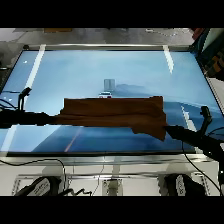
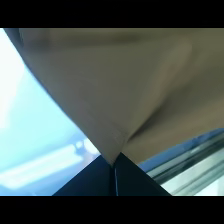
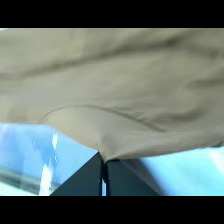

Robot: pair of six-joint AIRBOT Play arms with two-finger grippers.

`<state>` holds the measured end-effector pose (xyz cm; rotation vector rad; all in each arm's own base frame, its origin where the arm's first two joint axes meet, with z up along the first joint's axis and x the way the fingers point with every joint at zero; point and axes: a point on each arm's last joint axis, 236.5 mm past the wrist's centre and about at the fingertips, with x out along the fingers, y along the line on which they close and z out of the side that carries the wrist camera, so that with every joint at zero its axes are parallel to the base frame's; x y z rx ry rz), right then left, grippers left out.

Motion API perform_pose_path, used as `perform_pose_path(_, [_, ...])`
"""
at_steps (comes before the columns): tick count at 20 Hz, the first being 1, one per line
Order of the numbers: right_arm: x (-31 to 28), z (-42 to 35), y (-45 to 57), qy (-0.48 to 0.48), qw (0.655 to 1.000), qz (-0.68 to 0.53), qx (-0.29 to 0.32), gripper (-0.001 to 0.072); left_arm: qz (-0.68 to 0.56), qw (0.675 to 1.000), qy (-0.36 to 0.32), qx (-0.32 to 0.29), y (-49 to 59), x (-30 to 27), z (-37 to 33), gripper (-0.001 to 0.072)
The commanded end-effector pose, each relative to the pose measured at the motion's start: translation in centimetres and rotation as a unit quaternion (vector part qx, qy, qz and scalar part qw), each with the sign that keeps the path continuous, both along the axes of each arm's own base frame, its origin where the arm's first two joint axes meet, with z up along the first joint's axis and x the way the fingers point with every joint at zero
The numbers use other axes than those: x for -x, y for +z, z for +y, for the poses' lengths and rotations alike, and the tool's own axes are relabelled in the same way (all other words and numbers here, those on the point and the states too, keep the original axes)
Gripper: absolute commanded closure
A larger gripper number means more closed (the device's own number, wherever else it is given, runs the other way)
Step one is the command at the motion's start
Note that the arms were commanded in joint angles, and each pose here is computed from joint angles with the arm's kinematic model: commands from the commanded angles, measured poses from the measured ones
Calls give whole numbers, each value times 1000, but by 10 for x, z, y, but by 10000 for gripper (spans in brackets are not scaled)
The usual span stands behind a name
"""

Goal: Fold the clothes and pants, and hang the long-sleeved shirts on hangers.

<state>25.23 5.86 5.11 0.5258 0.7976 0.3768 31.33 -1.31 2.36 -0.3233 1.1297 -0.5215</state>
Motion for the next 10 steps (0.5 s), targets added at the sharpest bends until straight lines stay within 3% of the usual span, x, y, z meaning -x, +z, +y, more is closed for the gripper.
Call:
perform_pose_path(1, [-14, -17, 28, -86, 995, -47, -6, 702, -59, 995, 76, 9, 20, -13, 15, 695])
perform_pose_path(6, [-71, -27, 13, -153, 986, -50, -37, 702, -74, 984, 164, 13, -10, -55, 1, 696])
perform_pose_path(10, [-119, -7, -45, -158, 987, -8, 1, 702, -74, 979, 189, 3, -35, -85, -20, 695])
